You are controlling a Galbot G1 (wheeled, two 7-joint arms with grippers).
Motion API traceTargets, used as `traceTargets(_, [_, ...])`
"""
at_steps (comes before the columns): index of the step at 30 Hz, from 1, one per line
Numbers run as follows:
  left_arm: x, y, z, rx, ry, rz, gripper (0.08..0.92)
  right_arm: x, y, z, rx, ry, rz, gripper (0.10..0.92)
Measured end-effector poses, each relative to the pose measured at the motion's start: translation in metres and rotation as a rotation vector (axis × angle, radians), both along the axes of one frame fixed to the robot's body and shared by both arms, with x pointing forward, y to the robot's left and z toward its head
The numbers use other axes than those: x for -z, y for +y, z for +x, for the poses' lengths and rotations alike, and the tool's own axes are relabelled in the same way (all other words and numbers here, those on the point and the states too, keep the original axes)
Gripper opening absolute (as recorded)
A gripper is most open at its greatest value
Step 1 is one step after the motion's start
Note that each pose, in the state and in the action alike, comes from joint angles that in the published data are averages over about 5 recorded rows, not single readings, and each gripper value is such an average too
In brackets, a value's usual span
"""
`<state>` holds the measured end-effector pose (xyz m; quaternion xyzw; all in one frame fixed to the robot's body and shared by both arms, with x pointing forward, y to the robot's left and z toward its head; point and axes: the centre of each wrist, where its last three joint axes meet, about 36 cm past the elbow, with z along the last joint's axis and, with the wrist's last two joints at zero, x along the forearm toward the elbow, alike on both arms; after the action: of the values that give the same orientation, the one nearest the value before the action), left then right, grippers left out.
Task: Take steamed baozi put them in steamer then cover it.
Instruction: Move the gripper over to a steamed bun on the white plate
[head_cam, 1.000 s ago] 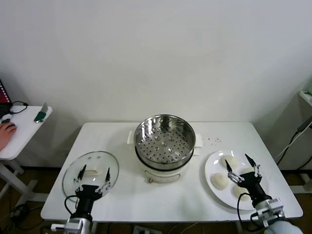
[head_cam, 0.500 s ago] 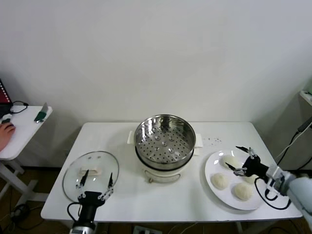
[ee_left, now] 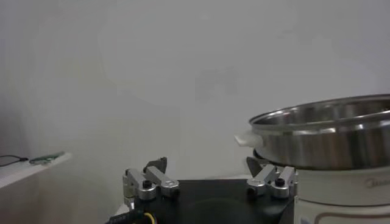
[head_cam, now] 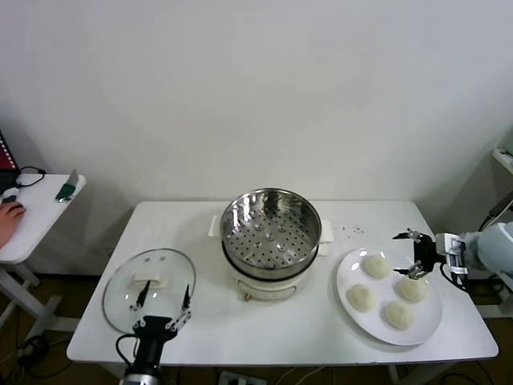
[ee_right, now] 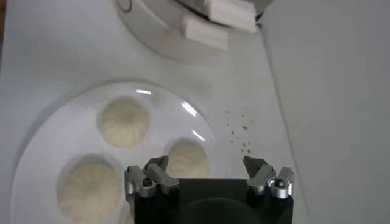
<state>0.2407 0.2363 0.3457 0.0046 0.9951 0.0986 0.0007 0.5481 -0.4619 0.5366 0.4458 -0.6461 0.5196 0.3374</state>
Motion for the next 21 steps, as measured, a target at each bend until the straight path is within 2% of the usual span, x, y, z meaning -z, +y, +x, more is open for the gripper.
traceTargets(9, [-0.005, 0.01, 0.012, -0.024, -0.002, 0.011, 0.823, 0.025, 0.015, 0.049, -0.045, 0.138, -0.127, 0.823])
traceTargets(21, [-0.008, 0.018, 0.024, -0.048, 0.005, 0.02, 0.823, 0.061, 0.04, 0.093, -0.082, 0.217, -0.206, 0.823])
